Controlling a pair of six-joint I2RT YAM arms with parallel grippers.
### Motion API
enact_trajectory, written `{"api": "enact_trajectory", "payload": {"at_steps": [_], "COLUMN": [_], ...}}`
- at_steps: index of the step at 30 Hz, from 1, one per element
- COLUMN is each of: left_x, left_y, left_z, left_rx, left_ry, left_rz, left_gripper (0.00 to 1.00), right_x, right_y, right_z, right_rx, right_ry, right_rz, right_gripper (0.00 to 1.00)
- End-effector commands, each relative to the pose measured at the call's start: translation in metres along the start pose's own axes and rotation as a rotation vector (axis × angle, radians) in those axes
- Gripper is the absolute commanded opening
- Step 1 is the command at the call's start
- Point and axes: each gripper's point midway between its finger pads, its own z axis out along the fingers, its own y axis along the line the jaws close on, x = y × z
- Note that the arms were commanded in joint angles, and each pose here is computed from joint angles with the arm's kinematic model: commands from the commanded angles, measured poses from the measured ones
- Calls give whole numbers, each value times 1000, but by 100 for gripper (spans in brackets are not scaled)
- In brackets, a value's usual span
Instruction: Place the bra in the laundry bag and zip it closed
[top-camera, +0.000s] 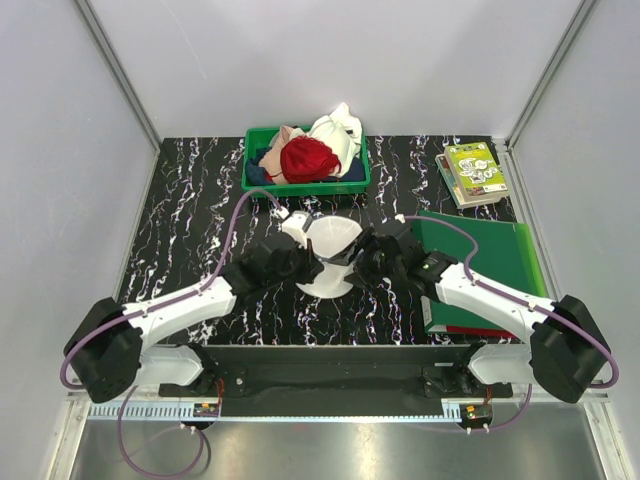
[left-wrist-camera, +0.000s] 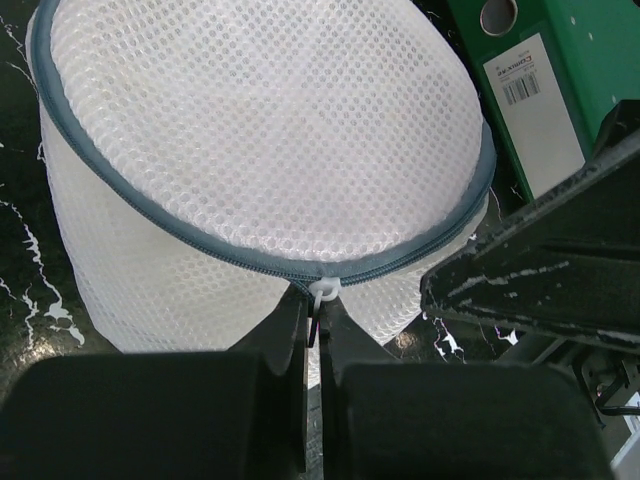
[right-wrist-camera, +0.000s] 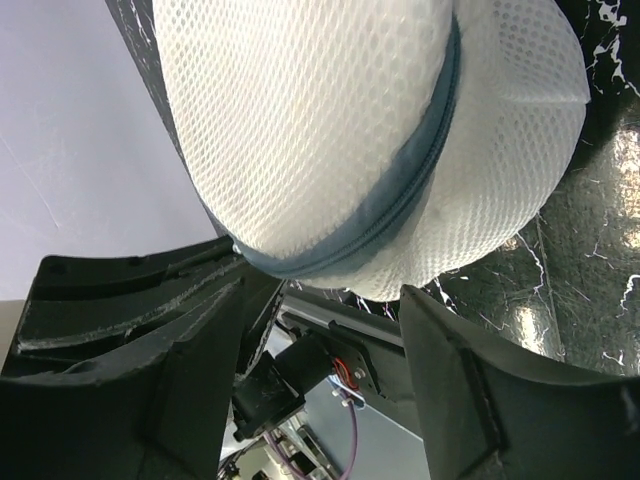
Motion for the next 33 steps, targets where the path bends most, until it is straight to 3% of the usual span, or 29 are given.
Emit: {"api": "enact_trajectory", "payload": {"at_steps": [1,6,7,10,11,12,16,18,22,27,33], "left_x": [-11,11,16,25,24,30,34,36,32,19,19], "left_y": [-24,-42,-48,-49,-44,-34,16,52,70,36,-31], "left_z": [-22,-39,-41,-44,-45,-46,-55,-62,-71,-80,-97], "left_rx": [89,166,183,168,139,94,-153,-281,-284,-89,314], "left_ry": [-62,-23,-10,20,12,37,51,78,53,12,-8], "left_rz": [0,-1,4,9,7,10,-3,-37,-44,8,61], "left_gripper": [0,0,0,0,0,0,0,0,0,0,0], "right_x": [-9,-18,-18,-19,-19,-20,-24,-27,-30,-26,-29], "right_y": [19,26,28,23,21,18,14,15,30,40,45], "right_z": [-5,-5,-4,5,7,8,3,-2,-13,-15,-13], "right_rx": [-47,-58,-58,-32,-27,-21,-34,-77,-196,-246,-232], "right_ry": [-68,-109,-108,-107,-107,-109,-53,18,109,215,222], "right_rz": [19,39,36,35,21,13,-78,-158,-350,-482,-505], "right_gripper": [72,72,68,50,32,23,1,0,0,0,0]}}
